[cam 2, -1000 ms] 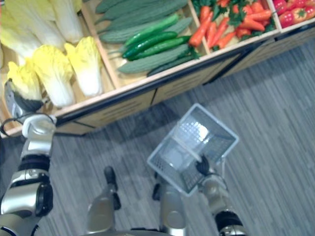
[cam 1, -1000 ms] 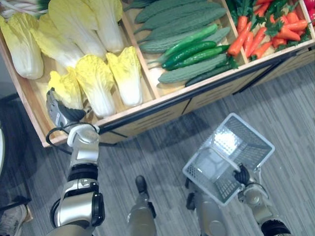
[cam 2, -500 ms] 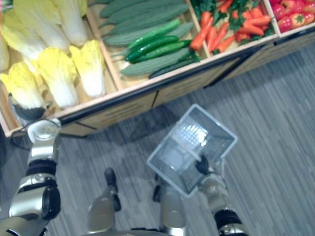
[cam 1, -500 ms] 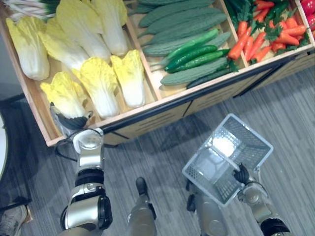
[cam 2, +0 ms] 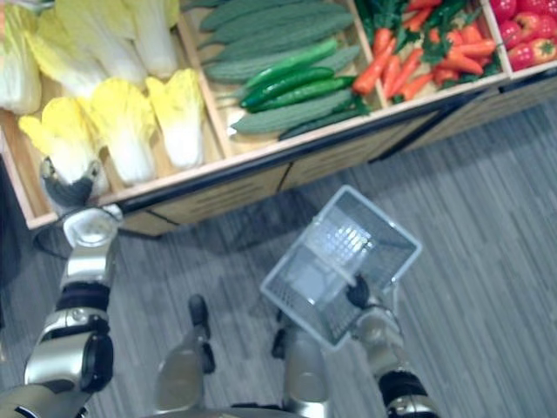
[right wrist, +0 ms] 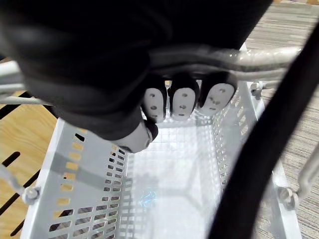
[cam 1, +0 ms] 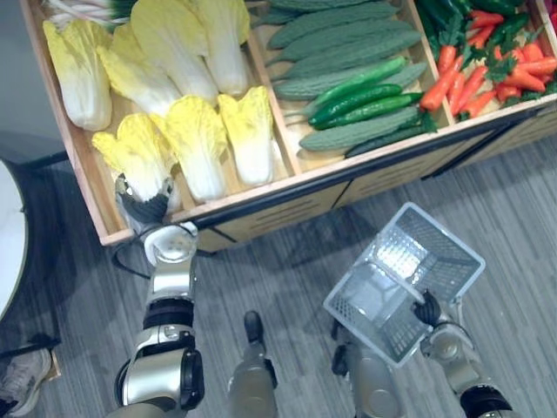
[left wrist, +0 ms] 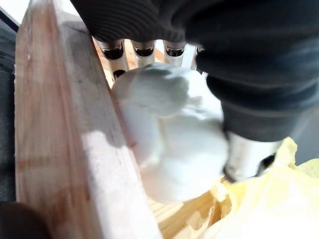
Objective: Pick vegetable in the basket
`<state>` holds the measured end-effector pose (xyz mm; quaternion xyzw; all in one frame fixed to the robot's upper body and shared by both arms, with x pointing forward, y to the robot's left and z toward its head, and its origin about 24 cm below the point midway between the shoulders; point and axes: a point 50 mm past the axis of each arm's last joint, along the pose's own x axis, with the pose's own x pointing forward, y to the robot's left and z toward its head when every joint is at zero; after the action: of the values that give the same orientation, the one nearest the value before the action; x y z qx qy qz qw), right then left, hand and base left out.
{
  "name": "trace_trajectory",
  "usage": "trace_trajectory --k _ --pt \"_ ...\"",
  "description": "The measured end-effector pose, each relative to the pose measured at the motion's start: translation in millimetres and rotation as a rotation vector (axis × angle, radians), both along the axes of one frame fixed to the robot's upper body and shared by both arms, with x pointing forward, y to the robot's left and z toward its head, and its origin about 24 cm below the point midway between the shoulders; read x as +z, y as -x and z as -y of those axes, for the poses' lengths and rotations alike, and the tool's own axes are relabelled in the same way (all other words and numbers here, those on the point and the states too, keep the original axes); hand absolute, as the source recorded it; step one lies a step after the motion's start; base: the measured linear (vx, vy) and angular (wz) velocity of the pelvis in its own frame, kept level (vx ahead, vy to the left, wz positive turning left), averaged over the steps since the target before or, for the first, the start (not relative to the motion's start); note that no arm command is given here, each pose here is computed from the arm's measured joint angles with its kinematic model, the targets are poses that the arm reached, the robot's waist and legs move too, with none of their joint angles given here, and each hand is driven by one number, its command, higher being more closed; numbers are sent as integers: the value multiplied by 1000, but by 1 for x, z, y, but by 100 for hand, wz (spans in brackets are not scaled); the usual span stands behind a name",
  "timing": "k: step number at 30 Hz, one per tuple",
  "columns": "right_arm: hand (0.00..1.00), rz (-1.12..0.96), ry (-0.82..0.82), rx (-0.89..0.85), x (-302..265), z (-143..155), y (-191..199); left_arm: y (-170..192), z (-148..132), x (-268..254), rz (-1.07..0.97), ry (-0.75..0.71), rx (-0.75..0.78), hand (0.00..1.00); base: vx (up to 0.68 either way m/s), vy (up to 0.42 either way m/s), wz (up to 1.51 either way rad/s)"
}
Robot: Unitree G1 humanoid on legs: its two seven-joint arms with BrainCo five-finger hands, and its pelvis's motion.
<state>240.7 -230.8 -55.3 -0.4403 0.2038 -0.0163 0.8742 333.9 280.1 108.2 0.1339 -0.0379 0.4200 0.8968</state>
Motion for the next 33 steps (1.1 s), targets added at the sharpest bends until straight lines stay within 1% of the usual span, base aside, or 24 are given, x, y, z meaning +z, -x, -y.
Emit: trace_trajectory --k 11,13,16,18,24,26,30,33 --pt "100 4 4 40 1 -9 -4 10 12 -3 32 -13 -34 100 18 11 -4" --pt "100 5 4 43 1 -9 -4 16 22 -3 69 5 -47 100 43 17 -16" --pt "100 2 9 54 1 -11 -5 19 44 -7 101 54 -77 100 25 13 -15" --pt "100 0 20 66 1 -12 -4 20 53 0 148 73 -82 100 6 7 -14" --pt "100 -30 23 90 -8 -16 6 33 65 36 367 73 -79 100 3 5 -11" --pt "100 -47 21 92 -12 -17 11 36 67 41 400 76 -66 100 38 0 -7" --pt "100 -72 16 95 -18 -17 20 48 77 62 524 43 -65 100 31 8 -11" --pt "100 -77 11 99 -20 -17 25 56 86 76 592 -28 -76 100 33 12 -25"
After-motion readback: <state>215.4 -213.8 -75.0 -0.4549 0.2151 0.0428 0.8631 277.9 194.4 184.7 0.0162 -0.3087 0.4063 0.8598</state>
